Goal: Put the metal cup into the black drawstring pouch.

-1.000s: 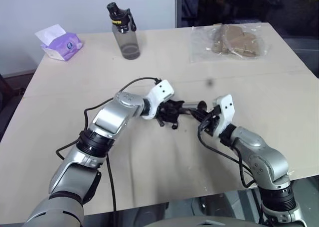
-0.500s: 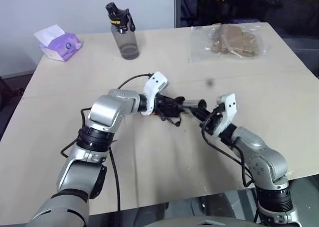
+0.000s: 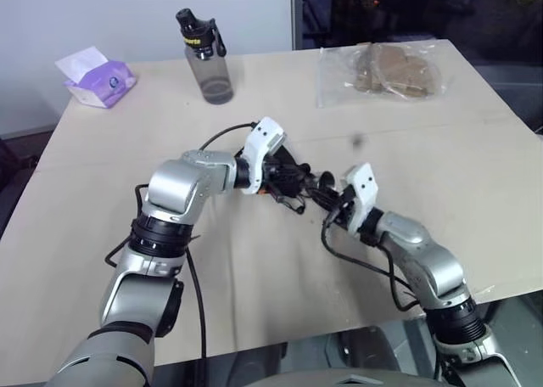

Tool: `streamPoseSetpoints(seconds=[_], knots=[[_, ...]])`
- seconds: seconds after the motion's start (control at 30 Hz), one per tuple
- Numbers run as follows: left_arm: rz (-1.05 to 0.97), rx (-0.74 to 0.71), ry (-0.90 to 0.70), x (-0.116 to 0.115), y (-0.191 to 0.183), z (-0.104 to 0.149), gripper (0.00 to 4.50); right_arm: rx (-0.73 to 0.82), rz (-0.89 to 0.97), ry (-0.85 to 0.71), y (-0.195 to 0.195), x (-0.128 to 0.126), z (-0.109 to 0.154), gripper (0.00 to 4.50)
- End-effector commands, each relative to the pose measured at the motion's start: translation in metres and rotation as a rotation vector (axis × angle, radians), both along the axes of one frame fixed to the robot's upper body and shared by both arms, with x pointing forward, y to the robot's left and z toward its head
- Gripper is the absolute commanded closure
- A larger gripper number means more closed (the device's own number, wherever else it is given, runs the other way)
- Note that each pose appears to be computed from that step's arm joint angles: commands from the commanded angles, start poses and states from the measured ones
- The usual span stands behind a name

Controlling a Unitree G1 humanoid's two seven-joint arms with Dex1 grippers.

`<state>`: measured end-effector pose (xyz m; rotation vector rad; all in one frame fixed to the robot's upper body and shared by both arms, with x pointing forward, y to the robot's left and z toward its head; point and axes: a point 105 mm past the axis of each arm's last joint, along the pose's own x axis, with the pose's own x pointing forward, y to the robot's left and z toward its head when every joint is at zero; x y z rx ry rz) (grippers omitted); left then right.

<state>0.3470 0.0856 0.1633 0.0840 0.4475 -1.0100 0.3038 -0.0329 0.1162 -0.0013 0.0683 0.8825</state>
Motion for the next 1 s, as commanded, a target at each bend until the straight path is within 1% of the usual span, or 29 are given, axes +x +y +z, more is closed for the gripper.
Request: streamPoseSetpoints(seconds=[0.03,0.2,0.33,0.4,0.5,0.63,0.7,0.87,1.0], knots=[[0.002,-0.028,-0.057,-0.001,0.004,0.017,4.41,-0.056,-0.04,0.066,-0.011,0.001,-0.024,4.5],[0.056,0.038,-0.067,0.006,0.021,0.012,4.41,-0.08,-0.064,0.078,-0.022,0.0,-0.031,4.5],[0.029,0.161,-0.124,0.007,0.033,-0.005,4.41,0.036,-0.075,0.089,-0.025,-0.002,-0.018,4.5],[0.031,0.141,-0.125,0.007,0.033,-0.006,4.41,0.11,-0.075,0.098,-0.026,-0.003,-0.009,4.5],[0.01,0.132,-0.135,0.005,0.034,-0.008,4.41,0.28,-0.057,0.127,-0.027,-0.006,0.011,4.5],[0.0,0.108,-0.137,0.005,0.033,-0.008,4.41,0.37,-0.009,0.152,-0.024,-0.012,0.021,4.5],[-0.004,0.074,-0.133,0.005,0.03,-0.005,4.41,0.399,0.025,0.161,-0.02,-0.016,0.025,4.5],[0.007,-0.046,-0.095,0.006,0.019,0.008,4.41,0.408,0.073,0.17,-0.012,-0.02,0.026,4.5],[0.003,-0.098,-0.064,0.003,0.013,0.014,4.41,0.401,0.087,0.174,-0.005,-0.017,0.023,4.5]])
